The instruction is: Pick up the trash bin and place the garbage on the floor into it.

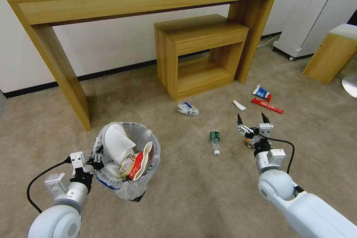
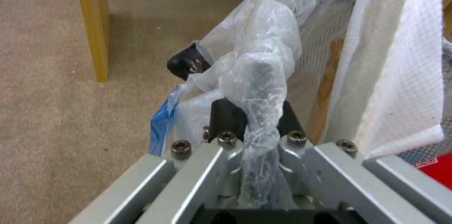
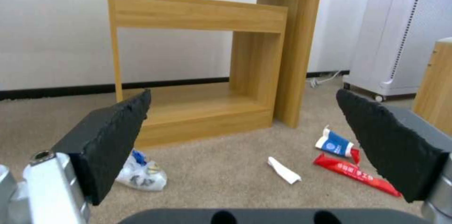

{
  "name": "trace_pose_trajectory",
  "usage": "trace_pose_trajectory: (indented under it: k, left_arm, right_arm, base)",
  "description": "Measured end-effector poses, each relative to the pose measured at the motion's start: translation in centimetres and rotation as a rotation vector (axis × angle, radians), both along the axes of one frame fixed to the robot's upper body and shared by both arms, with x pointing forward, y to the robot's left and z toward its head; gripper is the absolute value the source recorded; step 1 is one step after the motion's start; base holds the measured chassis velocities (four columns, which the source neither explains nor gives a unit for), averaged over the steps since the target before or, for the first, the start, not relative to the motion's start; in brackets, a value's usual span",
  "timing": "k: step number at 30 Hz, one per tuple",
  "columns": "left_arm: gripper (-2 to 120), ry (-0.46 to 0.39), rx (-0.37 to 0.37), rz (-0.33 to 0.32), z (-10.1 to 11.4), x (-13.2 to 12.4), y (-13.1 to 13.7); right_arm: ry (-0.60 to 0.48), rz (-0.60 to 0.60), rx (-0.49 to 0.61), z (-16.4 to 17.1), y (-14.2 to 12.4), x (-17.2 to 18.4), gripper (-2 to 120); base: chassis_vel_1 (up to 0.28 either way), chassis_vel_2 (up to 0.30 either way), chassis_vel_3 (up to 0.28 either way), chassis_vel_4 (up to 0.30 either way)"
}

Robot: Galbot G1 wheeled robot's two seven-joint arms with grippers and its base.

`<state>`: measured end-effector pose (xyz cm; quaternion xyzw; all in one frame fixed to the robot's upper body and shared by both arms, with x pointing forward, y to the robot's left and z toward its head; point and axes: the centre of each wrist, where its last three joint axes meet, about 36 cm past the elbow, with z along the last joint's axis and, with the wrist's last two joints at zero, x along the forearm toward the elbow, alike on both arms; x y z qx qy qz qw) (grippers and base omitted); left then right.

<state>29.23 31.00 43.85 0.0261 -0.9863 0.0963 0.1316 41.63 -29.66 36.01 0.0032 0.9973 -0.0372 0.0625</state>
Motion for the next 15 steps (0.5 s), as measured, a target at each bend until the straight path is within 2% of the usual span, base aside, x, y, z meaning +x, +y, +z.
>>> trace_pose_trajectory:
  k: [6, 15]
  left_arm:
    - [3, -0.001, -0.002, 0.000, 0.10, -0.12, -0.09]
    - [3, -0.006, -0.008, 0.003, 0.15, -0.11, -0.27]
  right_arm:
    - [0.003, 0.002, -0.002, -0.16, 0.04, 0.14, 100]
    - [0.007, 0.007, -0.004, -0.44, -0.17, 0.25, 100]
  base:
    - [-0.061, 0.045, 0.068, -0.062]
    - [-0.141, 0.133, 0.148, -0.143]
